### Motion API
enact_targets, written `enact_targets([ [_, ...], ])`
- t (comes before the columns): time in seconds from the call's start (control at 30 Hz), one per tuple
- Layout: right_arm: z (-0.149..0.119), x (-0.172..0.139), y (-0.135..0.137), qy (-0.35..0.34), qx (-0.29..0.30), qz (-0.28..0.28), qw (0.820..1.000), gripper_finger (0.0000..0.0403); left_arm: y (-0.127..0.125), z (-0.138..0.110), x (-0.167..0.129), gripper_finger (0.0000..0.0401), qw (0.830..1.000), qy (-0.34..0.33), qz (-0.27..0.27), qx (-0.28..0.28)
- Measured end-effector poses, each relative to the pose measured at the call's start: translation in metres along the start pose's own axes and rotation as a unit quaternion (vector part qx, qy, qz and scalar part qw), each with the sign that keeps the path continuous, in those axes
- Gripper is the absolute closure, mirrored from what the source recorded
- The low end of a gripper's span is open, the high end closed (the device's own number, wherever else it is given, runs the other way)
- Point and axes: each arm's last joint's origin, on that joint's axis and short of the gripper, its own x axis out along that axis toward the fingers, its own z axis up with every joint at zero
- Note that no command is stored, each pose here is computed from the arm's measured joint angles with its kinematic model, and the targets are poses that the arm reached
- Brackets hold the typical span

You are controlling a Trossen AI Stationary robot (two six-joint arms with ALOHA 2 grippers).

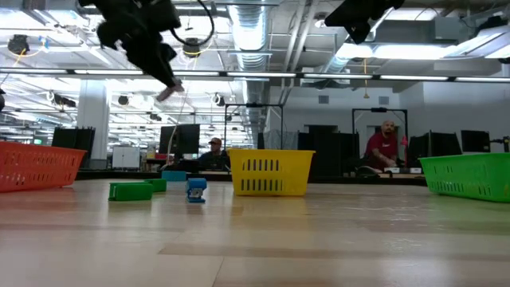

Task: Pick and place Stapler, Stapler remover, tape
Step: Put the purple staple remover into the orange basket

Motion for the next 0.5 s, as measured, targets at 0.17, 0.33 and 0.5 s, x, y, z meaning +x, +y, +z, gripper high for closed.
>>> enact_targets([
  [0.17, 0.000, 0.000, 0.000, 0.000, 0.000, 0.000, 1.000, 0.0403, -0.018, -0.009, -0.015, 0.0319, 0.999, 0.028, -0.043, 0.012],
  [0.33, 0.001, 0.000, 0.000, -0.004, 0.001, 0.000, 1.000, 0.0403, -0.034, -0.019, -0.027, 0.0319, 0.993, 0.066, -0.096, -0.009],
  [0.5, 0.001, 0.000, 0.000, -0.006, 0.000, 0.000, 1.000, 0.0403, -0.043, -0.028, -0.033, 0.0319, 0.987, 0.113, -0.118, -0.004],
])
